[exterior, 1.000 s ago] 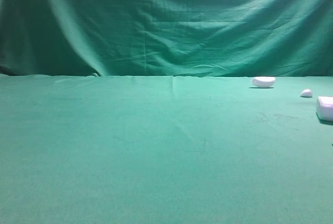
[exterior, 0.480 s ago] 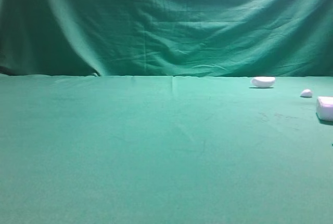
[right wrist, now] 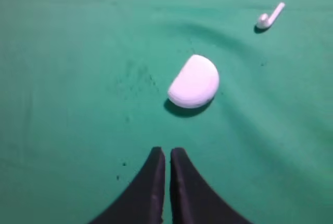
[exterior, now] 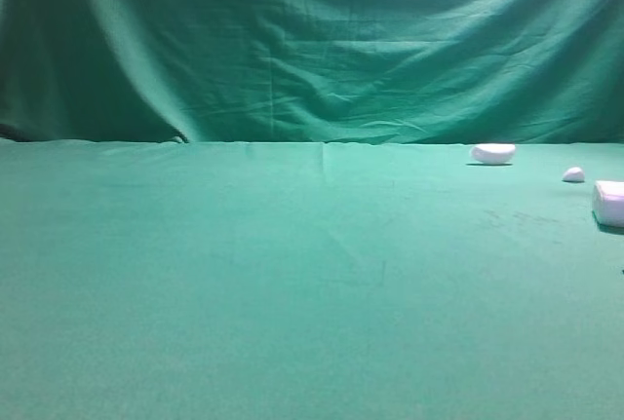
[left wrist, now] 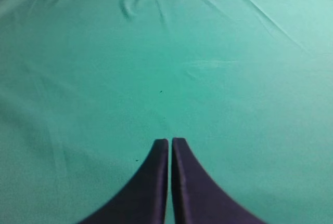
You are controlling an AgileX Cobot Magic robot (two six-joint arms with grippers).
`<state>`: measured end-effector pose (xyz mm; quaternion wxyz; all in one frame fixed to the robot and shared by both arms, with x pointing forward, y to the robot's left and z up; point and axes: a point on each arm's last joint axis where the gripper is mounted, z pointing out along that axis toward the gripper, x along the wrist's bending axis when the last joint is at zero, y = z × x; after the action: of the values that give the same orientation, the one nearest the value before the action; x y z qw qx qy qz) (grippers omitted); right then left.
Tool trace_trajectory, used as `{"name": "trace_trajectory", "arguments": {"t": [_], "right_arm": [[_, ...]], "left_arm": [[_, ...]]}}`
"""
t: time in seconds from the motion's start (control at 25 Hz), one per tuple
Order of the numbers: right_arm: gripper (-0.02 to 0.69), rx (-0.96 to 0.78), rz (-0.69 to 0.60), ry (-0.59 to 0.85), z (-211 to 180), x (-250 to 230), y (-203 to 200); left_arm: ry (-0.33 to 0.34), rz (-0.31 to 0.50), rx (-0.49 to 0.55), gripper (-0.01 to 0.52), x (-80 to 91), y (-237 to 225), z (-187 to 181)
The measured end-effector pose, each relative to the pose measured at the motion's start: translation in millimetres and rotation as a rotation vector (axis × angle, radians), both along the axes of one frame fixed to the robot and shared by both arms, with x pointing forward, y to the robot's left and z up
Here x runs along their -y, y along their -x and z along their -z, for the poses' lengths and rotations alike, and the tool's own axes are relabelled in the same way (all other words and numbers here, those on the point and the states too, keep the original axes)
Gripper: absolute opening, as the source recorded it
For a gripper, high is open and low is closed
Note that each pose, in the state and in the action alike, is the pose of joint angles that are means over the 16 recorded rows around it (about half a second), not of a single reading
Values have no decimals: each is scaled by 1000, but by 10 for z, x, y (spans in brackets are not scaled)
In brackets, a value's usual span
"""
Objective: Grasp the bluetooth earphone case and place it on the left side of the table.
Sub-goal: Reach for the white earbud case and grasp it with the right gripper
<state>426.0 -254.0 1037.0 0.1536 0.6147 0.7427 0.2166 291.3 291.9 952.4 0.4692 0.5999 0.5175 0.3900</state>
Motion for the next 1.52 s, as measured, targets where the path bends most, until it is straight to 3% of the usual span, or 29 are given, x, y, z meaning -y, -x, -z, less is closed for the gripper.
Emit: {"name": "trace_trajectory", "arguments": {"t": [0.24, 0.68, 0.88, 1.08, 1.52], "right_arm": [[72, -74, 21, 96, 209, -148, -342], [445, -189, 84, 101, 733, -351, -790], [554, -212, 122, 89, 902, -390, -900], [555, -220, 131, 93, 1001, -407, -965], [382, -218, 113, 131, 992, -419, -1065]], "left_arm": [[0, 0, 0, 0, 0, 0, 0], [0, 0, 0, 0, 0, 0, 0], [0, 0, 0, 0, 0, 0, 0], [0, 0, 0, 0, 0, 0, 0], [0, 0, 0, 0, 0, 0, 0]]}}
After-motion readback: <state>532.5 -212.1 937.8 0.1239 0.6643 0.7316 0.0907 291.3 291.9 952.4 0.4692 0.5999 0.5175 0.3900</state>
